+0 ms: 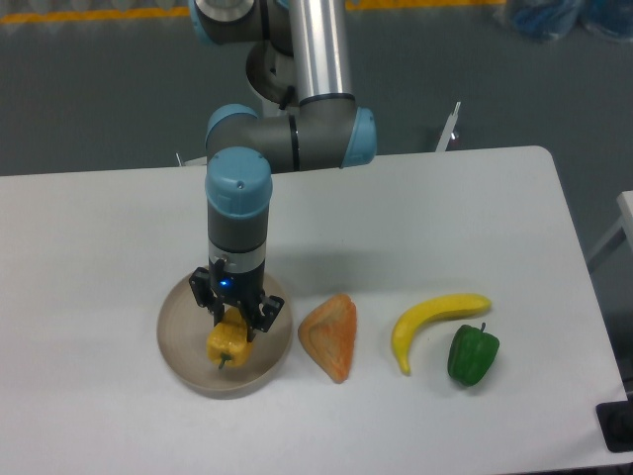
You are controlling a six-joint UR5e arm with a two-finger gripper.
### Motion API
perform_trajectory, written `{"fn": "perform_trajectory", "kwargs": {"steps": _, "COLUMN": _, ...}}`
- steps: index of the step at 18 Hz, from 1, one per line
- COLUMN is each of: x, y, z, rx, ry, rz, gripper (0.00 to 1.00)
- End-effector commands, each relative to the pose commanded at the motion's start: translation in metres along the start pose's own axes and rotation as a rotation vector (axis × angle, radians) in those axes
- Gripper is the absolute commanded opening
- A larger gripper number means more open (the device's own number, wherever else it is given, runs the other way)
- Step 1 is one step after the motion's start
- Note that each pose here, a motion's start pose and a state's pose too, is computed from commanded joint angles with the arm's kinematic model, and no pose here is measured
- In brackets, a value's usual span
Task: Place the yellow pepper on the plate
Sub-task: 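Set the yellow pepper down on the plate and open the gripper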
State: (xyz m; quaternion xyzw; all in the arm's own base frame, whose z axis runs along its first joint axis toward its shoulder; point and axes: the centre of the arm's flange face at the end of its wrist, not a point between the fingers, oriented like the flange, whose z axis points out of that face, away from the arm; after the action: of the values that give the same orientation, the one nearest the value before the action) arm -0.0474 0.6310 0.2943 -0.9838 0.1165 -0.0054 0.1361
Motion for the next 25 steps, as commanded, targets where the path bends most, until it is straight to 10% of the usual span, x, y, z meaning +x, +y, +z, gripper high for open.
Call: {"fn": "perform_trajectory", "kwargs": {"steps": 25, "x": 0.007, "y": 0.006, "z": 0.023, "rx": -0.046, "ry": 0.002, "rz": 0.088, "gripper": 0.49}}
